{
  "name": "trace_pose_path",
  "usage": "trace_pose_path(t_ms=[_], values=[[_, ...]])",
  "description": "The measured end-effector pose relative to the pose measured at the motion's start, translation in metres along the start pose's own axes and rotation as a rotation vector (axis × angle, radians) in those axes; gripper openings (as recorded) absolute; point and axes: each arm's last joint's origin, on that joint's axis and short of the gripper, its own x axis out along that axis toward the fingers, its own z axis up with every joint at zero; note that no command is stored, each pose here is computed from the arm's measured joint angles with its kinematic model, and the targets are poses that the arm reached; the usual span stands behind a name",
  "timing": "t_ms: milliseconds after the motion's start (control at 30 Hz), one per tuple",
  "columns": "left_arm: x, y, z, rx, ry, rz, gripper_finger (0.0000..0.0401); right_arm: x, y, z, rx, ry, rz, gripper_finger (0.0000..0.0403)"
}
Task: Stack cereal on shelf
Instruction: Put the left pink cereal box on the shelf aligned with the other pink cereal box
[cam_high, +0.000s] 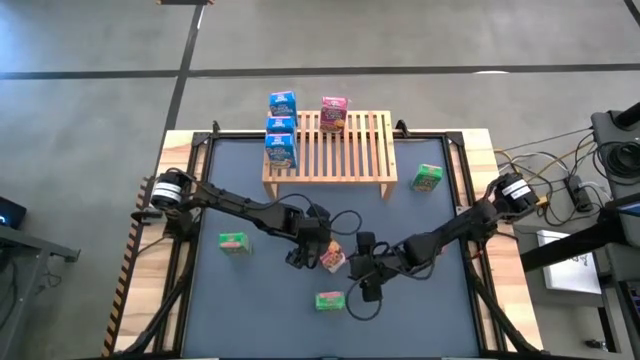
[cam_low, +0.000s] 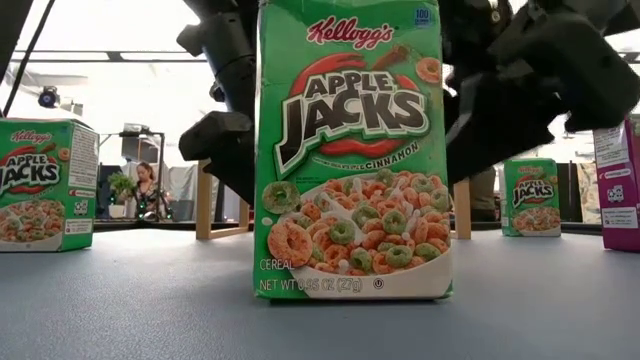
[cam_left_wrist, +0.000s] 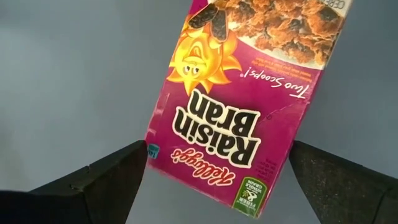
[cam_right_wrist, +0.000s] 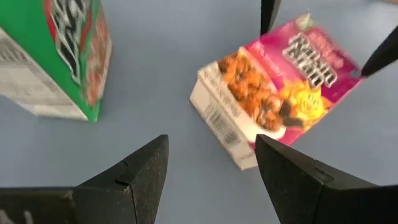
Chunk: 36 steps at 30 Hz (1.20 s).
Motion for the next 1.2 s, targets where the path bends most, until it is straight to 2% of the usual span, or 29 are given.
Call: trace_pose_path(t_ms=[267,533,700,933,1200], values=[[-0.012,0.001,-0.002,-0.033,0.015,-0.004,0.0374,0.003,0.0,-0.008,0.017,-0.059,0.017,0.0231],[-0.033,-0.002,-0.012,-0.14,-0.034,0.014,0.0374,0.009,0.002,-0.009,0.012,-0.066,0.021,0.0231],[-0.039,-0.011,-0.031,-0.228,-0.112,0.035,0.0374,0.013,0.002,-0.014,0.003,-0.038,0.018,0.0231],[-0.055,-0.026,-0.054,-0.33,-0.319,0.071,0.0374,0.016,0.003,-0.017,0.005,-0.018,0.033,0.0231],[-0.068,-0.041,-0.065,-0.38,-0.487,0.073,0.0374,0.013,0.004,-0.004,-0.038,-0.088,0.034,0.0231]])
